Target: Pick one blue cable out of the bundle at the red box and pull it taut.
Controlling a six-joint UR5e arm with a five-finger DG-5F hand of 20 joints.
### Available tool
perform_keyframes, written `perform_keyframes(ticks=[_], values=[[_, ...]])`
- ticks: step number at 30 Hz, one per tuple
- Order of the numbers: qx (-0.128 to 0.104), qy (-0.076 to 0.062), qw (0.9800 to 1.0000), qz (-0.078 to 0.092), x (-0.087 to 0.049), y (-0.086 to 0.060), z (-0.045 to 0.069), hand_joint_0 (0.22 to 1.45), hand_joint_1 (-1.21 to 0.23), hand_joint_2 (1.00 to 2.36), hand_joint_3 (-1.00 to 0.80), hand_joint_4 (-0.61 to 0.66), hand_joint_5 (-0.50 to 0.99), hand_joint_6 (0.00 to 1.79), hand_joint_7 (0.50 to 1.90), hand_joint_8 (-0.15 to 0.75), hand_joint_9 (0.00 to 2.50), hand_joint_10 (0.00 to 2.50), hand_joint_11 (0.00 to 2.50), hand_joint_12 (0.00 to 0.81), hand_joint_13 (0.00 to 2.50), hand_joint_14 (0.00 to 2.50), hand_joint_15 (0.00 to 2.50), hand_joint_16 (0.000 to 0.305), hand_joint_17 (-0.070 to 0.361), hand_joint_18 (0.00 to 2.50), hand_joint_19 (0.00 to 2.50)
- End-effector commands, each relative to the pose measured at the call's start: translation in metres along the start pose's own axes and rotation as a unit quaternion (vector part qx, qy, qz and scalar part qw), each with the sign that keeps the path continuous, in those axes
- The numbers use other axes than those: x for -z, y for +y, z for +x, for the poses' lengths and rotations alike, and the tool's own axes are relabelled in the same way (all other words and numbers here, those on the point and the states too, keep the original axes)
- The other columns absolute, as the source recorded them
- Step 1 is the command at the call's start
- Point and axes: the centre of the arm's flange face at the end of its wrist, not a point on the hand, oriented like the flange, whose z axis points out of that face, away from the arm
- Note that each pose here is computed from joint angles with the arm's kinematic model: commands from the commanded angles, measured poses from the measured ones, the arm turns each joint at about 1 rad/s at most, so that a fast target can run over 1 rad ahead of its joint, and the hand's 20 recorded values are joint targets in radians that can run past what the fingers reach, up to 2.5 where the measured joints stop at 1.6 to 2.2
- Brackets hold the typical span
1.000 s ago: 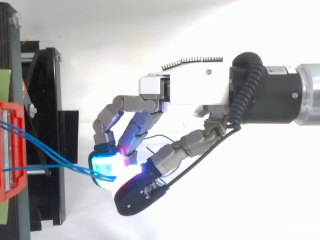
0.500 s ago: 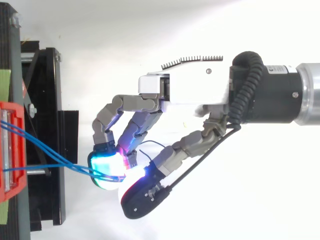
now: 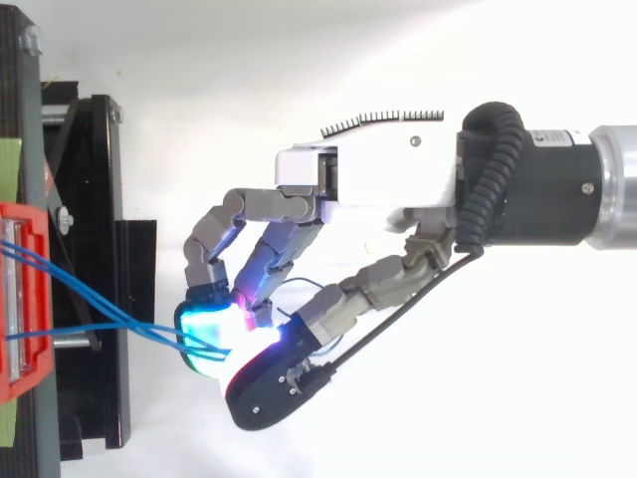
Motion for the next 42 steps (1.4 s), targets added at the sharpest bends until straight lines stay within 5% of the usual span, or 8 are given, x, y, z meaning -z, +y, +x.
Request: perform_keyframes(ticks=[1, 8, 26, 35, 42], values=[[0.000, 0.000, 1.0000, 0.001, -0.0001, -0.0007, 0.0001, 0.58, -0.68, 1.00, -0.50, 0.18, -0.17, 0.90, 0.94, 0.381, 0.97, 0.01, 1.04, 0.385, 0.84, 0.02, 0.58, 0.052, 0.118, 0.63, 0.50], [0.000, 0.000, 1.0000, 0.001, -0.0001, -0.0007, 0.0001, 0.66, -0.75, 1.01, -0.36, 0.15, -0.16, 0.91, 1.01, 0.370, 1.05, 0.01, 1.20, 0.379, 0.86, 0.02, 0.59, 0.051, 0.116, 0.65, 0.48], [0.000, 0.001, 1.0000, 0.004, 0.0010, -0.0003, 0.0011, 0.81, -0.94, 1.00, -0.50, 0.09, -0.18, 0.93, 0.99, 0.354, 1.04, 0.01, 1.26, 0.368, 0.87, 0.02, 0.59, 0.050, 0.113, 0.69, 0.41], [0.000, 0.001, 1.0000, 0.004, 0.0010, -0.0003, 0.0011, 0.55, -0.82, 1.00, -0.50, 0.18, -0.17, 0.92, 0.96, 0.377, 1.05, 0.01, 1.25, 0.388, 0.88, 0.02, 0.61, 0.053, 0.119, 0.69, 0.48], [0.000, 0.000, 1.0000, 0.005, 0.0008, -0.0016, 0.0001, 0.57, -0.69, 1.00, -0.50, 0.18, -0.16, 0.91, 0.99, 0.369, 1.06, 0.01, 1.24, 0.386, 0.87, 0.02, 0.61, 0.052, 0.118, 0.68, 0.50]])
